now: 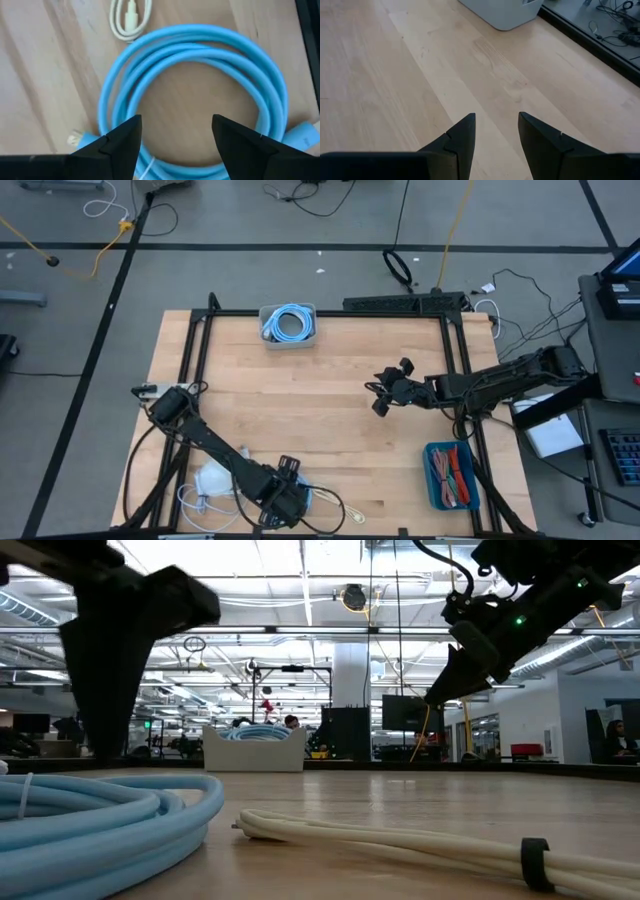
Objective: Pick & Place USB Port
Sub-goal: Put the blue HDMI cable into the gray bin
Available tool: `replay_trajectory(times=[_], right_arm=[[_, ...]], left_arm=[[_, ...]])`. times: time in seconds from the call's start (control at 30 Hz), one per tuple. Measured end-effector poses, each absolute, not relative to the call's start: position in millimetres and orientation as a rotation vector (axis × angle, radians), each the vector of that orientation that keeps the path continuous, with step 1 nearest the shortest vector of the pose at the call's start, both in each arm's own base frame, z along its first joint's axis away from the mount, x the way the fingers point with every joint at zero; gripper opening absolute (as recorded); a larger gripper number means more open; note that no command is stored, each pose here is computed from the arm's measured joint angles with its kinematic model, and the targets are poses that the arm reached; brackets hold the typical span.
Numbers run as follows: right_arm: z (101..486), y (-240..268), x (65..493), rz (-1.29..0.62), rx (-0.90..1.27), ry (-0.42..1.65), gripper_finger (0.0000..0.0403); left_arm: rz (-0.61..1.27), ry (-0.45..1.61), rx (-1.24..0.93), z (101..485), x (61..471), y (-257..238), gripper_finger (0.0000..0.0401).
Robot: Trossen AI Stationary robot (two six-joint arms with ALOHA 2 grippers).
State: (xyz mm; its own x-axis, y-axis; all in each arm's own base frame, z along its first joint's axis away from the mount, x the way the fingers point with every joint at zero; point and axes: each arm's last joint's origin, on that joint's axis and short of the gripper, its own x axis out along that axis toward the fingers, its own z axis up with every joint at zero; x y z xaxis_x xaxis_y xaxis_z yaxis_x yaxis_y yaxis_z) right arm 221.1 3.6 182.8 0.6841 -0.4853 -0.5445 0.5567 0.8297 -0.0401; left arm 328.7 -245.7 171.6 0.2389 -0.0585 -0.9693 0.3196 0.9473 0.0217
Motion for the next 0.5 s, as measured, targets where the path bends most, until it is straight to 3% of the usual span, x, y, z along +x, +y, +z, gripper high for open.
replay_trajectory(times=[0.3,0.5], right_arm=[[183,4,221,-0.59,0.146,0.567,0.0141],[183,4,221,-0.59,0.146,0.567,0.0141]], left_arm=[[-0.187,1.285,0.387,203,342,-232,0.0244],[-0.249,1.331,0.415,199,345,-227,0.0244]])
